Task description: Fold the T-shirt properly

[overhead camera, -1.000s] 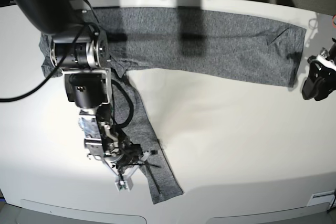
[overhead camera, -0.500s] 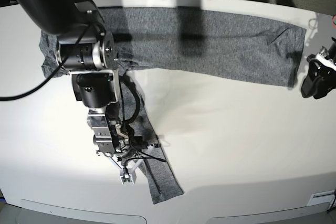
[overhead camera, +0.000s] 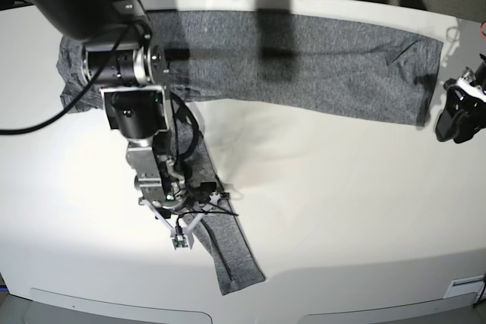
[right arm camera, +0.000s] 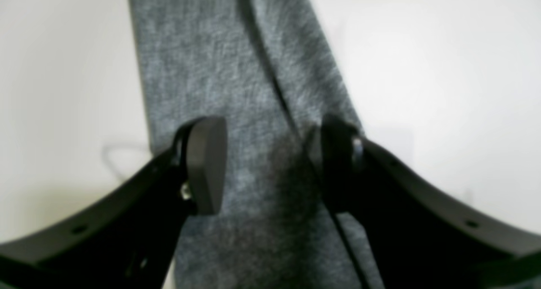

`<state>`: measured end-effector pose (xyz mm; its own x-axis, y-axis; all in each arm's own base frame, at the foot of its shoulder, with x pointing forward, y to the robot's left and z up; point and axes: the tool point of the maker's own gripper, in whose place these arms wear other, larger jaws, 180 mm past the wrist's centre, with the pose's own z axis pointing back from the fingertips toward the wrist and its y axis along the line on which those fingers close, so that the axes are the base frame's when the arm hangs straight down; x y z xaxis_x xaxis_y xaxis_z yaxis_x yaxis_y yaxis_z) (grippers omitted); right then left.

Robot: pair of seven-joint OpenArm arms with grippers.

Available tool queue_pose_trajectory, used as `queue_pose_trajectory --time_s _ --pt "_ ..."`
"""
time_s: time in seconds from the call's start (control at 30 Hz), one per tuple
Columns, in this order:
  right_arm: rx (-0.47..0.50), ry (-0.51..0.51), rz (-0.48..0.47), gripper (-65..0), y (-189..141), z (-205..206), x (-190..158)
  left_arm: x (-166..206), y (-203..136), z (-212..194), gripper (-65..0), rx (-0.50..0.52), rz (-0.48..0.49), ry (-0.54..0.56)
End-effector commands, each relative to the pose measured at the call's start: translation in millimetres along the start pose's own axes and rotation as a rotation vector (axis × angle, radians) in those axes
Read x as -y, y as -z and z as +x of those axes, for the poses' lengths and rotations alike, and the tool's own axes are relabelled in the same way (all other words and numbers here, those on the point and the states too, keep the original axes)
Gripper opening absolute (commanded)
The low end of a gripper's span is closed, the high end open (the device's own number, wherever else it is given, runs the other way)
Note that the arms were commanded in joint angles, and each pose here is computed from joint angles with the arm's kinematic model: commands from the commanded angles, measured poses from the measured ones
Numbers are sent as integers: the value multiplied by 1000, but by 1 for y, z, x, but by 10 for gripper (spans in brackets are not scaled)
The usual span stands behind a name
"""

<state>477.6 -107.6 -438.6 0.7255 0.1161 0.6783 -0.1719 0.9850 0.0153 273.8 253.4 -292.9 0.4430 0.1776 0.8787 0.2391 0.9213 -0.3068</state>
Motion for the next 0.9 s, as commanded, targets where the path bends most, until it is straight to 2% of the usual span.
queue_pose_trajectory --time_s 0.0,0.13,0.3,0.47,0.6,0.87 --pt "0 -27 10 -299 -2 12 -5 1 -2 17 -382 46 -11 21" --pt "-99 -202 123 -299 1 -30 -46 1 -2 17 -381 46 -11 21" --pt "-168 -345 229 -299 -15 -63 -97 1 -2 17 -381 47 -11 21" --pt "-143 -443 400 -299 -53 -80 -162 1 -2 17 -381 47 -11 21" --pt "-83 -482 502 -299 -86 -87 -199 1 -2 17 -382 46 -11 21" --pt "-23 -497 557 -299 -123 -93 -216 1 -2 17 -381 46 -10 21"
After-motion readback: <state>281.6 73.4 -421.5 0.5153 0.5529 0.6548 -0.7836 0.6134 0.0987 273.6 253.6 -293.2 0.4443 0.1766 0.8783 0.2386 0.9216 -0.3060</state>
